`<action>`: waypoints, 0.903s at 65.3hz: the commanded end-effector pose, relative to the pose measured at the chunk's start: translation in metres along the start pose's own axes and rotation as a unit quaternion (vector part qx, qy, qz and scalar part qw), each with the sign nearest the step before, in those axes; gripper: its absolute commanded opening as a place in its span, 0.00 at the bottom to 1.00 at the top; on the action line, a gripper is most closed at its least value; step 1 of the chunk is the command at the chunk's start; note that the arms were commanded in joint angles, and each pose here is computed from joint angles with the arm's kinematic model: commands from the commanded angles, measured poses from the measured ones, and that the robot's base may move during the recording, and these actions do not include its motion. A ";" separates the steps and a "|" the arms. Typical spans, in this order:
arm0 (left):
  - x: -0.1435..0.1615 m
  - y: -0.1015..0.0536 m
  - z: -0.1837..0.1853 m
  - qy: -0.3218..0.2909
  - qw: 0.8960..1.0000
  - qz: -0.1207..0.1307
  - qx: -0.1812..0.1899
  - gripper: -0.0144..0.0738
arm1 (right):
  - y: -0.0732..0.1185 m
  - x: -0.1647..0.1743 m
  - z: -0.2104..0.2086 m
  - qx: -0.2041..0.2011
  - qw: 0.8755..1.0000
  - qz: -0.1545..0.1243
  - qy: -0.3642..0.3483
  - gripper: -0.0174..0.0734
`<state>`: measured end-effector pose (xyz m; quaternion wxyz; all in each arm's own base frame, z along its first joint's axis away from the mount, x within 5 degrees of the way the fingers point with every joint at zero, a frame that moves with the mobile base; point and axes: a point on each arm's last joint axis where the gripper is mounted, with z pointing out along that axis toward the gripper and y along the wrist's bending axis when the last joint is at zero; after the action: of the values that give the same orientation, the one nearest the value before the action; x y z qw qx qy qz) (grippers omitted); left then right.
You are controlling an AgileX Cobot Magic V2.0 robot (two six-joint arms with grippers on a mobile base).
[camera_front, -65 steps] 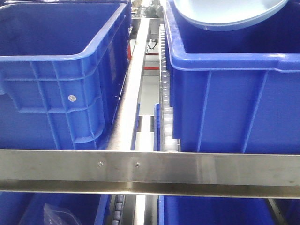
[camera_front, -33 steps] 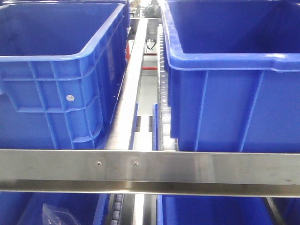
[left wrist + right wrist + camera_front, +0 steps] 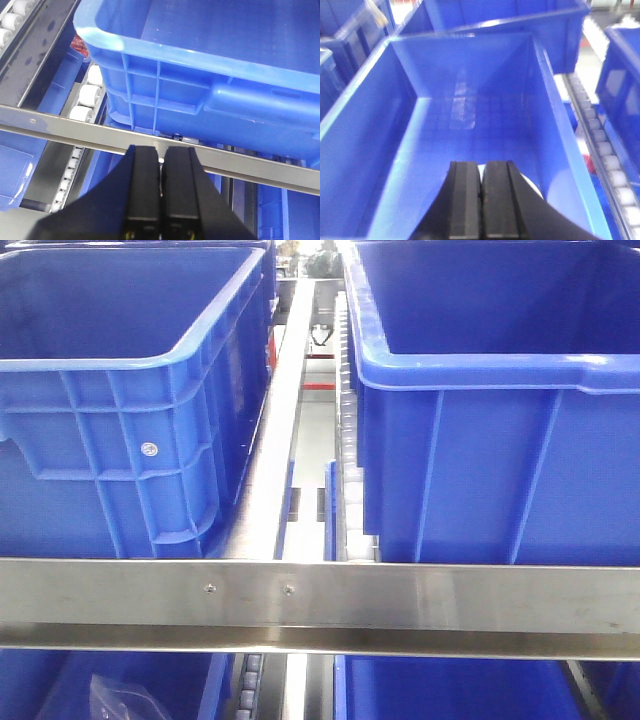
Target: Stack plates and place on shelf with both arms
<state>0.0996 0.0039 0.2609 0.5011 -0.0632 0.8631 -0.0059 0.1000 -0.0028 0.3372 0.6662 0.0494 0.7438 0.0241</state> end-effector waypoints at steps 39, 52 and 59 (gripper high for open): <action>-0.016 -0.002 -0.004 -0.048 0.999 -0.005 0.010 0.26 | -0.001 0.000 -0.017 -0.004 0.999 -0.001 -0.051 0.22; -0.016 -0.002 -0.004 -0.048 0.999 -0.005 0.010 0.26 | -0.005 0.045 -0.030 -0.005 0.998 -0.001 -0.063 0.22; -0.016 -0.002 -0.004 -0.048 0.999 -0.005 0.010 0.26 | -0.009 0.081 -0.030 -0.007 0.998 -0.001 -0.063 0.22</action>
<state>0.0996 0.0039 0.2609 0.5011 -0.0632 0.8631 -0.0059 0.0635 -0.0026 0.2638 0.6719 0.0502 0.7385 0.0237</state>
